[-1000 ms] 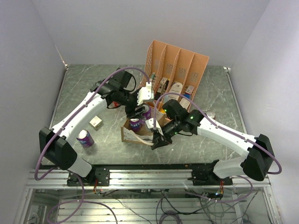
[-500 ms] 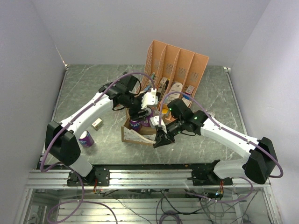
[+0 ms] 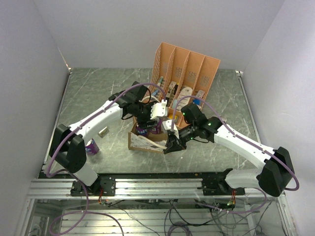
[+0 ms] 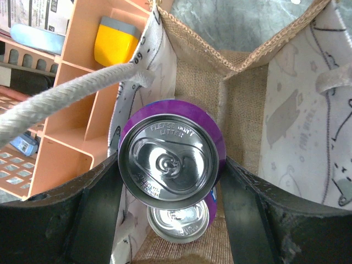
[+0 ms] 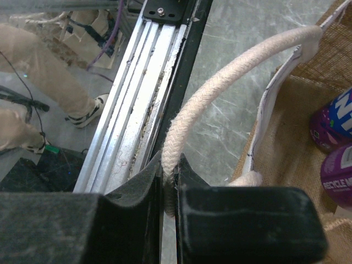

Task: Place the beverage into the canvas bag

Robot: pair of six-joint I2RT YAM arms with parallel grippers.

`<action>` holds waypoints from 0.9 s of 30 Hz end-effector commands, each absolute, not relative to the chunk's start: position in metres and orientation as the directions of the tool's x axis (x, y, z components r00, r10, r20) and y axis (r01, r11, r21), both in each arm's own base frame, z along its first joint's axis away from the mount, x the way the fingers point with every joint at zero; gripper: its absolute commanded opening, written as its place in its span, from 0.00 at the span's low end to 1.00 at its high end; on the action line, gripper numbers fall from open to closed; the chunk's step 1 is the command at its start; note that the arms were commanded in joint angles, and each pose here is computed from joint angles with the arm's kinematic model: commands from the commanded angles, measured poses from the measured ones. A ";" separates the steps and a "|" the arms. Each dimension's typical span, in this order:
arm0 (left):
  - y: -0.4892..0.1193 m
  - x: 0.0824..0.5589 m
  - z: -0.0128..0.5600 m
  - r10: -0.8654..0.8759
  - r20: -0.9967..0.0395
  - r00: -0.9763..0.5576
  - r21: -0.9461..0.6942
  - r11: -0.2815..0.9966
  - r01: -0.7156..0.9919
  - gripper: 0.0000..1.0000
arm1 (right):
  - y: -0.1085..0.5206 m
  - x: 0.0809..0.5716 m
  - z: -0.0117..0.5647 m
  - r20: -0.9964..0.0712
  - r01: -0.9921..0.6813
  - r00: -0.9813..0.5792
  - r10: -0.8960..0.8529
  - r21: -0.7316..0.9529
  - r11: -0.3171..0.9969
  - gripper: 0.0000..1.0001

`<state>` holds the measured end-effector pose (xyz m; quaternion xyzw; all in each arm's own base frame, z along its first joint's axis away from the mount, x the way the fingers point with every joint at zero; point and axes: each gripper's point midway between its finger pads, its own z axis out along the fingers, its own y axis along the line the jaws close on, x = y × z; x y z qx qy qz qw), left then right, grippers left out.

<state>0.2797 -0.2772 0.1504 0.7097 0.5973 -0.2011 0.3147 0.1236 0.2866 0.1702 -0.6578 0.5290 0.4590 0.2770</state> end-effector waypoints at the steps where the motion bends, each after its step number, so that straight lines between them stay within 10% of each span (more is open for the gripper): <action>1: -0.291 0.296 0.159 0.692 -0.649 0.315 0.347 -0.100 0.933 0.07 | 0.282 0.122 0.173 -0.905 -0.952 0.009 -0.425 0.122 -0.281 0.00; 12: -0.283 0.296 0.128 0.749 -0.608 0.264 0.321 -0.073 0.944 0.09 | 0.278 0.125 0.169 -0.905 -0.956 0.001 -0.425 0.124 -0.266 0.00; 27: -0.278 0.296 0.109 0.782 -0.590 0.202 0.314 -0.008 0.949 0.38 | 0.278 0.129 0.169 -0.904 -0.959 0.000 -0.427 0.121 -0.256 0.01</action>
